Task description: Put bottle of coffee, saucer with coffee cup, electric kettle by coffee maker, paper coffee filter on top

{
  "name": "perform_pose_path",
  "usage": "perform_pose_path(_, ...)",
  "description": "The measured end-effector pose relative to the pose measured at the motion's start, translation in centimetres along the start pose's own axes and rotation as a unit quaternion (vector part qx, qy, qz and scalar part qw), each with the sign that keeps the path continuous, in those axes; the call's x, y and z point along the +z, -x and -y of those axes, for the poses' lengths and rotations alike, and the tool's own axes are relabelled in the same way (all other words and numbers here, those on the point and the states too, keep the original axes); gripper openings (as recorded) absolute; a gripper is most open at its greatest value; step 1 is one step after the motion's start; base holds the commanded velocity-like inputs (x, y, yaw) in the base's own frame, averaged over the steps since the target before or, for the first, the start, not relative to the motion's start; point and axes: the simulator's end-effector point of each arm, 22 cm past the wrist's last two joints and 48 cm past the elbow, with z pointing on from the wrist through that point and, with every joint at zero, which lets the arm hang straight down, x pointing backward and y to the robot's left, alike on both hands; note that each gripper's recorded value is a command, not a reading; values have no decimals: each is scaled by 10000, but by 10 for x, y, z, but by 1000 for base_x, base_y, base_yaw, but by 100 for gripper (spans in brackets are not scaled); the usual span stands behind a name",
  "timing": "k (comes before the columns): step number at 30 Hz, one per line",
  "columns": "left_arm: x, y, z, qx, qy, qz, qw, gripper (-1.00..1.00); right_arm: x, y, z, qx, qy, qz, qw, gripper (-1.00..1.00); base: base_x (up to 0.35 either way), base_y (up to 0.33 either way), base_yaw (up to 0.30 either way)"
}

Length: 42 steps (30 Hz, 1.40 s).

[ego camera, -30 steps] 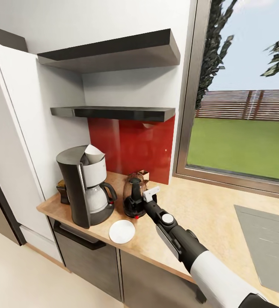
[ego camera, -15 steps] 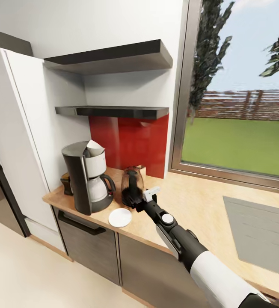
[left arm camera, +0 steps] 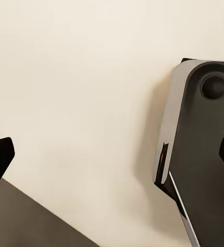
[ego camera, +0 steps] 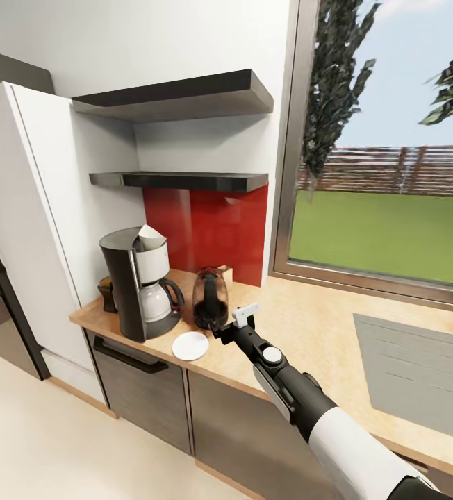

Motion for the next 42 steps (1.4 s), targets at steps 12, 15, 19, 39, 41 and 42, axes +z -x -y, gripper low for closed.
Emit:
perform_pose_path(12, 1, 2, -1, -14, 13, 15, 10000, 100, 0, 3, -1, 5, 13, 36, 10000, 100, -183, -115, 0)
perform_pose_path(15, 4, 16, 1, -27, 2, 105, 9999, 100, 1, 6, -2, 6, 23, 67, 10000, 100, -290, -111, 0)
perform_pose_path(19, 9, 40, 5, -42, -19, 259, 9997, 100, 1, 7, -2, 9, 22, 73, 10000, 100, -304, -84, 0)
perform_pose_path(39, 22, 159, 9, -163, 26, 1133, 9934, 100, 2, -41, -16, 111, 63, -454, 9989, 100, -45, -8, 0)
perform_pose_path(41, 22, 163, 10, -166, 28, 1170, 9930, 100, 1, -63, -21, 153, 70, -700, 9974, 100, 0, 0, 0)
perform_pose_path(42, 22, 165, 11, -169, 26, 1184, 9928, 100, -1, -75, -24, 181, 76, -836, 9963, 100, 0, 0, 0)
